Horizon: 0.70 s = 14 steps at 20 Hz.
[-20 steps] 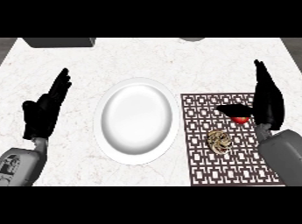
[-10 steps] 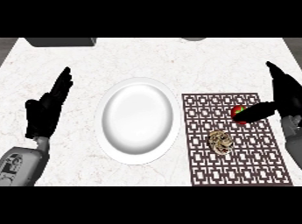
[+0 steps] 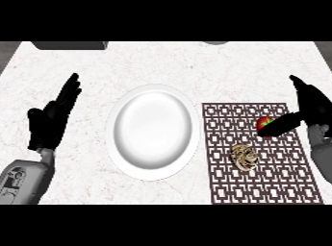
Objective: Pick the tomato from the placemat and place it in the plate
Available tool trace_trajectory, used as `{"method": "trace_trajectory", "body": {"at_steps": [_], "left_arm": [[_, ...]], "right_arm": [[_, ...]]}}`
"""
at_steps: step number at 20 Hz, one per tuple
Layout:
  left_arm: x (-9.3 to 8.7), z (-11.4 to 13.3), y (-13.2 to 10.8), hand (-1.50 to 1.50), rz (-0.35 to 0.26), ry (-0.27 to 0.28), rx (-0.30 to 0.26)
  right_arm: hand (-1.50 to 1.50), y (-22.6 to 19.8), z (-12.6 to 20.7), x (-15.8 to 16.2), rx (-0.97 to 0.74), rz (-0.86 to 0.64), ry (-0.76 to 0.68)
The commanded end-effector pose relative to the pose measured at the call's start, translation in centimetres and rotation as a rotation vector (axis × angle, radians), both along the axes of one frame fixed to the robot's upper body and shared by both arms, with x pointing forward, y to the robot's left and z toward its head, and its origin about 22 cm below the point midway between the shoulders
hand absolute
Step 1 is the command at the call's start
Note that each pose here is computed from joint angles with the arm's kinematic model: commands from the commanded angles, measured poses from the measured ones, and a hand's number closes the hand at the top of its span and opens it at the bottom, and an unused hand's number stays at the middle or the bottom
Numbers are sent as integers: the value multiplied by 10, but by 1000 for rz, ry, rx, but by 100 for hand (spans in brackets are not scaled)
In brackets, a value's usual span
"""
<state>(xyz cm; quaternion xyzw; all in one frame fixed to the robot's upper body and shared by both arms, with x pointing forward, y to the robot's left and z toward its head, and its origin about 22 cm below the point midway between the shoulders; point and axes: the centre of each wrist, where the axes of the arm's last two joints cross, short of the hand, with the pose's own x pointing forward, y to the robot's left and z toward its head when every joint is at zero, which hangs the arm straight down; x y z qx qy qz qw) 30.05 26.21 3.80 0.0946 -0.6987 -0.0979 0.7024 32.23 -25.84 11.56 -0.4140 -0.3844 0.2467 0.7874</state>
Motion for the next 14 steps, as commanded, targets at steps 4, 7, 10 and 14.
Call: {"method": "trace_trajectory", "body": {"at_steps": [4, 7, 10, 14], "left_arm": [[6, 14, -16, 0, 14, -22, 16], [-14, -19, -15, 0, 0, -1, 5], [8, 4, -14, 0, 8, -15, 3], [-1, 18, -10, 0, -14, 5, 21]], "right_arm": [[-150, 7, -45, 14, -22, 1, 167], [-150, 13, -61, -5, -14, -17, 178], [-150, -11, -59, 18, -6, -8, 196], [-150, -16, -90, 23, -7, -6, 225]]}}
